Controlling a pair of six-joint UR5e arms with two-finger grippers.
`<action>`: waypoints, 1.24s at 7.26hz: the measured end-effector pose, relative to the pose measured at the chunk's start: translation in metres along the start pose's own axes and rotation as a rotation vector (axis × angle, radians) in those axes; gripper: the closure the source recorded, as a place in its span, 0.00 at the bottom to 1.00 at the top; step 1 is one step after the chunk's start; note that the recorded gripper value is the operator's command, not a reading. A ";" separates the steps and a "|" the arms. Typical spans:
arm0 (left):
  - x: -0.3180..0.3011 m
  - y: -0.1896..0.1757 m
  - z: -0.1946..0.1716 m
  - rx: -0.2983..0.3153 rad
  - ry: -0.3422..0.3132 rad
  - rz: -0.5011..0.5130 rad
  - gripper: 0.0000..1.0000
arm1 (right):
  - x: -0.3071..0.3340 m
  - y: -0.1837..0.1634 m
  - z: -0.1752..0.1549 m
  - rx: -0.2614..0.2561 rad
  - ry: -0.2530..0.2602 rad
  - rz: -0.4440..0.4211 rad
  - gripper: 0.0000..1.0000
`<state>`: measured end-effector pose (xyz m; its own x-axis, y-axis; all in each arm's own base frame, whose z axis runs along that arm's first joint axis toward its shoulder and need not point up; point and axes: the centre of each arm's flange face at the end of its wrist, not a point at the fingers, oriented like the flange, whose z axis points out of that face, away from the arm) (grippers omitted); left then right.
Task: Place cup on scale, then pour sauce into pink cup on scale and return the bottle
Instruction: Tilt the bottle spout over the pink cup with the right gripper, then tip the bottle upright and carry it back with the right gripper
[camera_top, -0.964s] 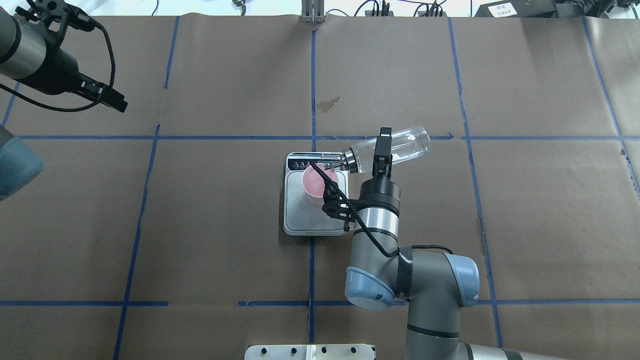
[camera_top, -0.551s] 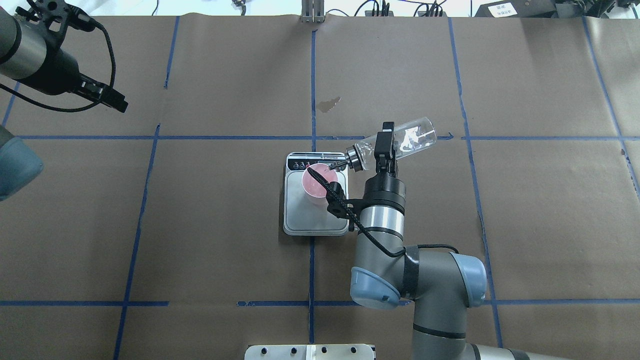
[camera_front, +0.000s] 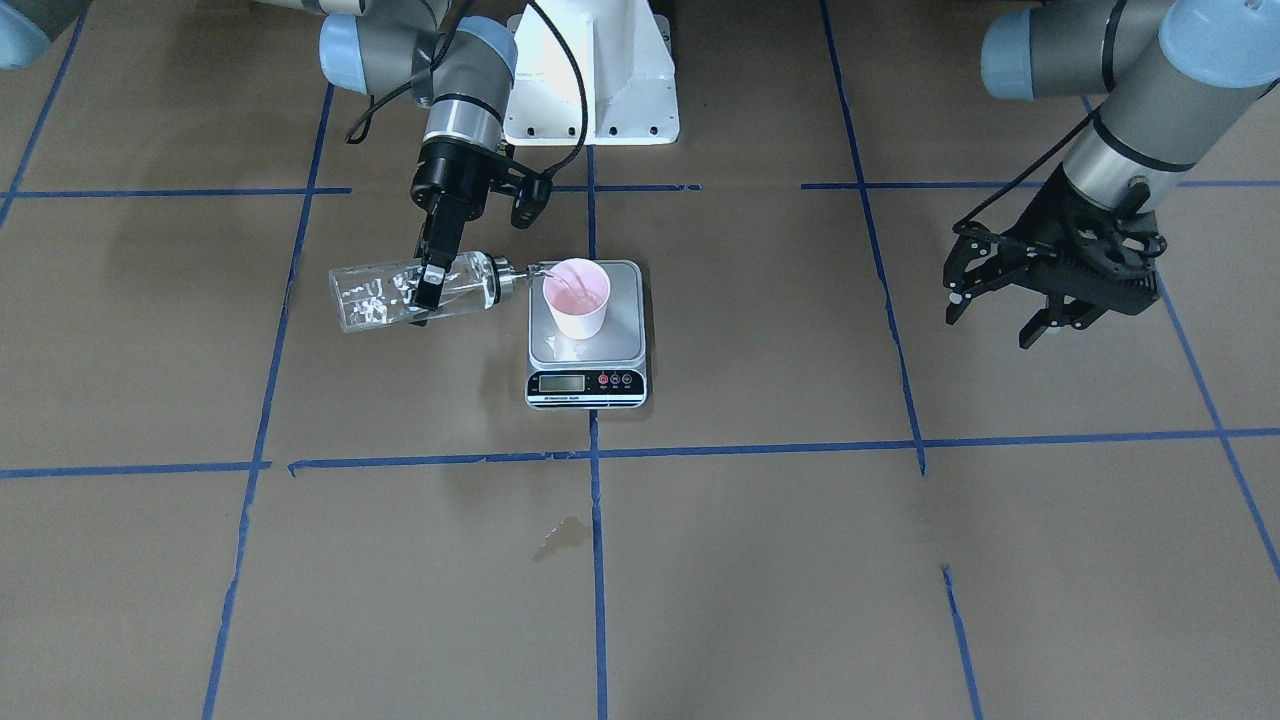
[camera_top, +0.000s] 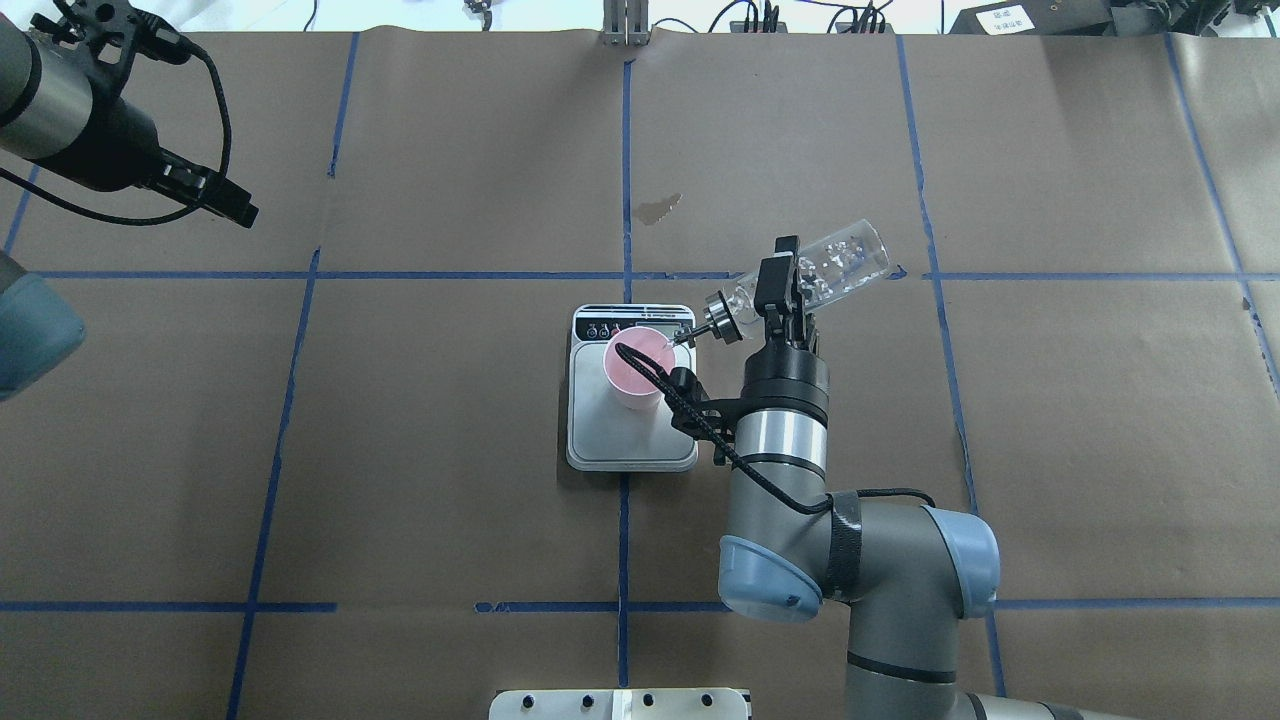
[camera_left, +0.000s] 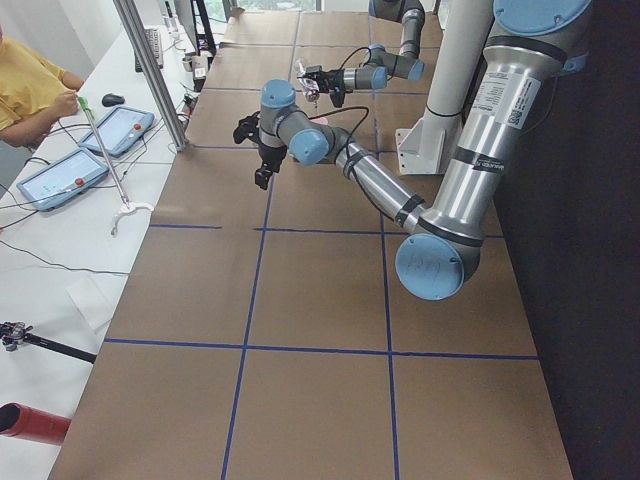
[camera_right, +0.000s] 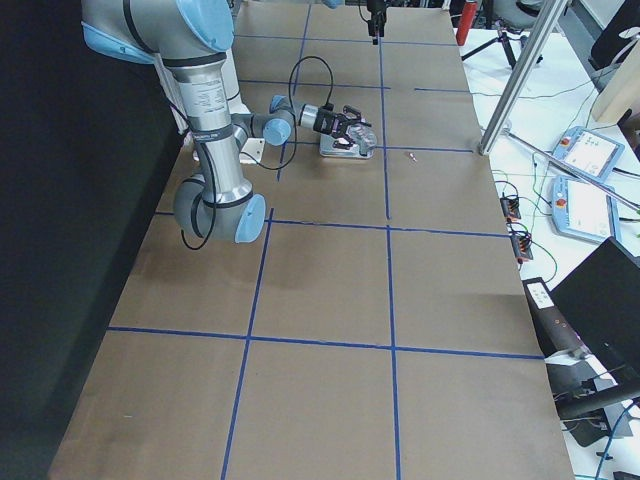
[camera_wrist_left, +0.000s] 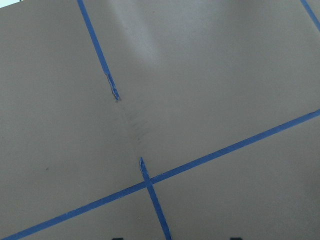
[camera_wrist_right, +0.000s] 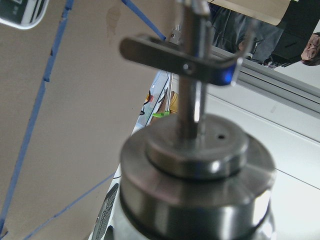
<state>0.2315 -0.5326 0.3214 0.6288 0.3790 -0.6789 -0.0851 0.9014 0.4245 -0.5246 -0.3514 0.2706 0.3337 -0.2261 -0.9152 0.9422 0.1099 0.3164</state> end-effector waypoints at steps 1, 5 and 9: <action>0.000 0.000 0.000 -0.002 0.003 -0.001 0.22 | 0.001 0.001 -0.001 0.001 0.000 -0.007 1.00; 0.001 0.000 0.000 -0.002 0.005 -0.002 0.22 | 0.000 0.017 -0.006 0.017 -0.027 0.211 1.00; 0.001 0.000 0.000 -0.001 0.005 -0.001 0.21 | -0.022 0.008 -0.035 0.043 -0.157 0.900 1.00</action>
<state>0.2318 -0.5321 0.3209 0.6252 0.3790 -0.6823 -0.0854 0.9022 0.4228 -0.5254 -0.3121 0.2848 0.9401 -0.2020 -0.2745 0.3233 0.2734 0.9060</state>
